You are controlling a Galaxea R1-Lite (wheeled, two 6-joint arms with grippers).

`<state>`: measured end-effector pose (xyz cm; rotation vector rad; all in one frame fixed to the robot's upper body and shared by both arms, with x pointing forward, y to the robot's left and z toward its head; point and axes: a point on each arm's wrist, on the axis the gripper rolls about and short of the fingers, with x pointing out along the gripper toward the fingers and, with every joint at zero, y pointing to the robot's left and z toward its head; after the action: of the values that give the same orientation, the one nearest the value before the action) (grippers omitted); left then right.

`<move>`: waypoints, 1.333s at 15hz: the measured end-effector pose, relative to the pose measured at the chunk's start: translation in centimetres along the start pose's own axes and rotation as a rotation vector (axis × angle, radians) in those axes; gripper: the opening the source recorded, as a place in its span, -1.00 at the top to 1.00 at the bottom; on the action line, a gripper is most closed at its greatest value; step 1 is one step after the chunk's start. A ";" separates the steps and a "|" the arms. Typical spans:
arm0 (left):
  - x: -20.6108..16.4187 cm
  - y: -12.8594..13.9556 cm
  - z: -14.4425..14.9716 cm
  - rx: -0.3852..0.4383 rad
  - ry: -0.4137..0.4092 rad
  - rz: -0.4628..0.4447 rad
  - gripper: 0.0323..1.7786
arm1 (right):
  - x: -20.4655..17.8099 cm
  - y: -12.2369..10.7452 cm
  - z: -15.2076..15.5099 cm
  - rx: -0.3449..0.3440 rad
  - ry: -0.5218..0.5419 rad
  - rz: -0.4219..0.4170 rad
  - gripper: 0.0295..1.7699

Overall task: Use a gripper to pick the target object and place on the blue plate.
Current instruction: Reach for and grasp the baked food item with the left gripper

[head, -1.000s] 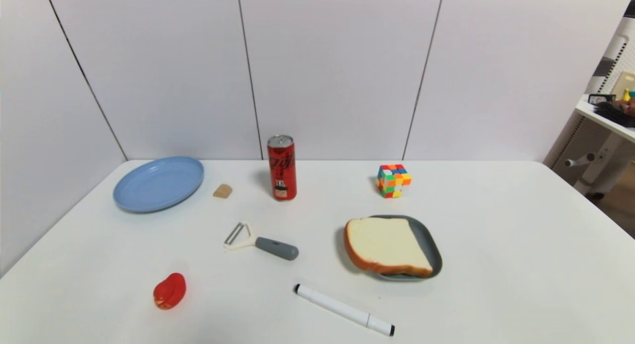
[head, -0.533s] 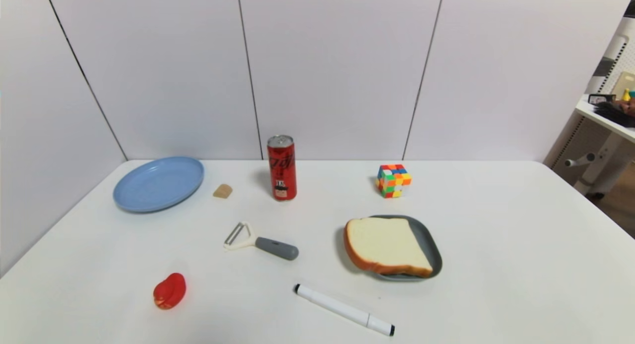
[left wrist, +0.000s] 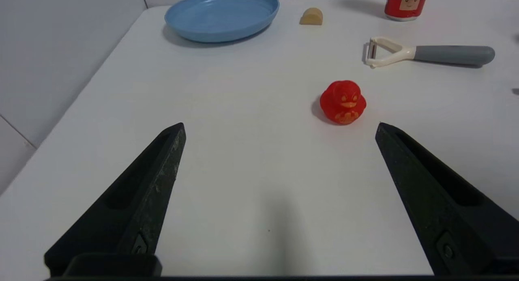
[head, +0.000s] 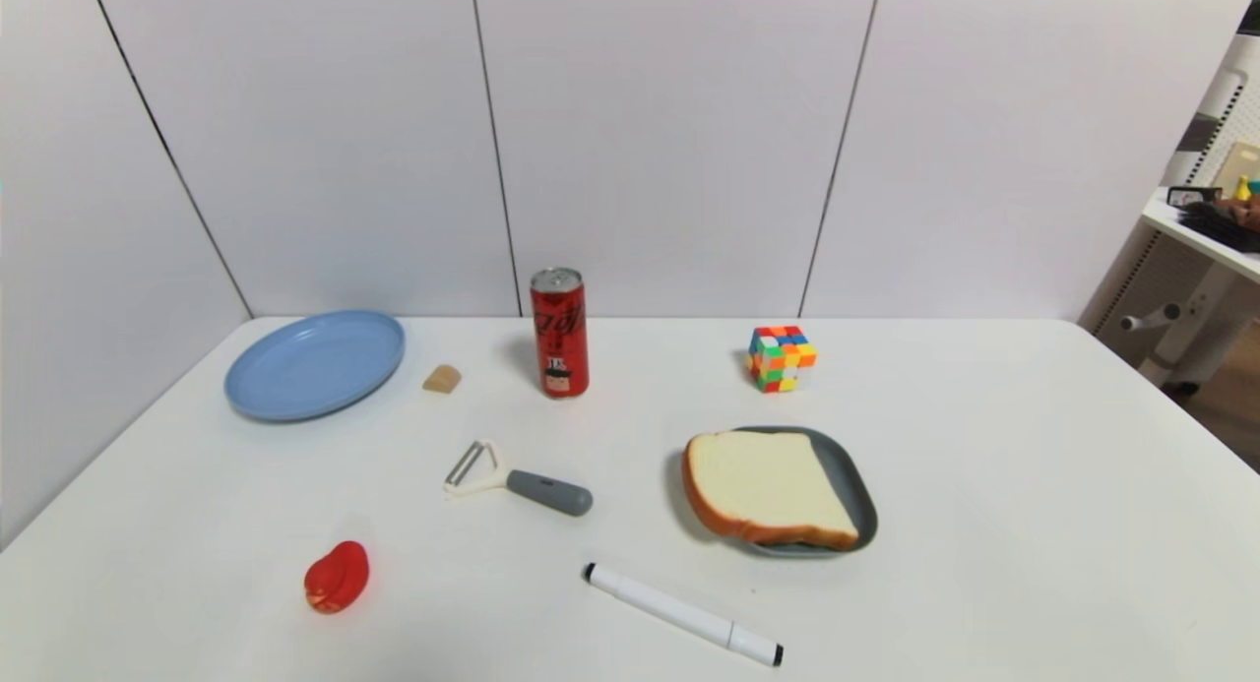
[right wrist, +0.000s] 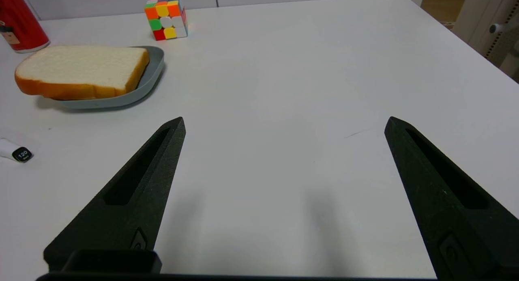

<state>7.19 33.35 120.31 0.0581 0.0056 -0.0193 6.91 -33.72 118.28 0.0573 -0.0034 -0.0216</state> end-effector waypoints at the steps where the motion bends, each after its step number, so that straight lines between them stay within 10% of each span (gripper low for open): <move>1: 0.2 0.0 1.1 0.013 -0.006 -0.021 -0.90 | 0.0 0.0 0.0 0.000 0.000 0.000 -0.92; 11: 8.6 -2.6 18.2 0.161 -0.066 -0.569 -0.90 | 0.0 0.0 0.0 0.000 0.000 -0.001 -0.92; 20: 18.8 -14.2 19.8 0.154 0.050 -0.864 -0.90 | 0.0 0.0 0.0 0.000 0.000 0.000 -0.92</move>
<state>25.82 17.70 139.15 0.2063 0.0793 -0.8830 6.91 -33.72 118.27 0.0577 -0.0030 -0.0221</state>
